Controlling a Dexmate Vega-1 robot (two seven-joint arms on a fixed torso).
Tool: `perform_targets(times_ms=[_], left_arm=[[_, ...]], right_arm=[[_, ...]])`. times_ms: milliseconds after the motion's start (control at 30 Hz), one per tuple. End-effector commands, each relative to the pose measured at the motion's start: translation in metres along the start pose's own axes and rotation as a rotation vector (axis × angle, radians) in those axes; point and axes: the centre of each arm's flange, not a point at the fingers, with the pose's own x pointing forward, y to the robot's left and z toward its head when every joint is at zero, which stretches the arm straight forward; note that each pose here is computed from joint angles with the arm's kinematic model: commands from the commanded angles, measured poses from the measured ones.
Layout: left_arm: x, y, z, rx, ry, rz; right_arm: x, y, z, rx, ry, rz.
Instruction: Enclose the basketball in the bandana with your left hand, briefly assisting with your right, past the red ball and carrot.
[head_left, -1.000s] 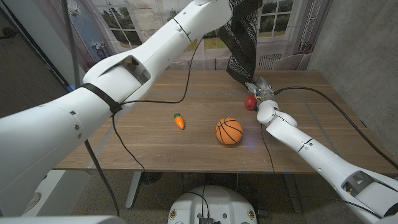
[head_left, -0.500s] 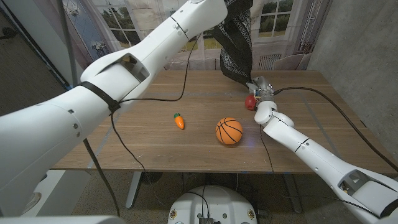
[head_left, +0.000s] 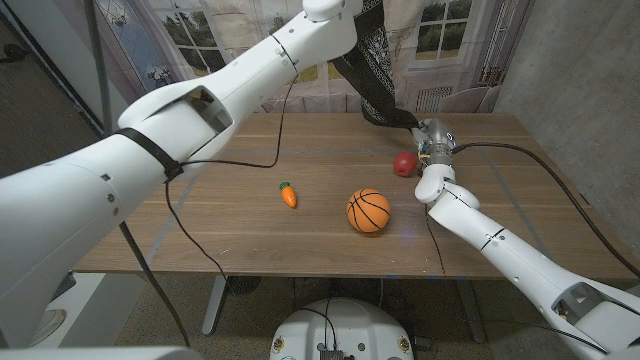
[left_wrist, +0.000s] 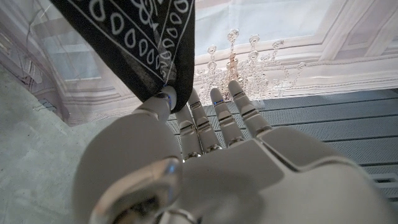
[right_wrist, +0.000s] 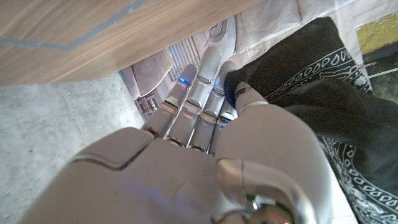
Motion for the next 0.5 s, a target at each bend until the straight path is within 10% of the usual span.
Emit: perform_targets(times_ms=[33, 500], left_arm=[[-0.015, -0.02, -0.04, 0.156, 0.089, -0.012], [-0.043, -0.047, -0.08, 0.179, 0.153, -0.068]], right_arm=[[-0.024, -0.061, -0.028, -0.066, 0.008, -0.243], [-0.049, -0.121, -0.023, -0.104, -0.082, -0.56]])
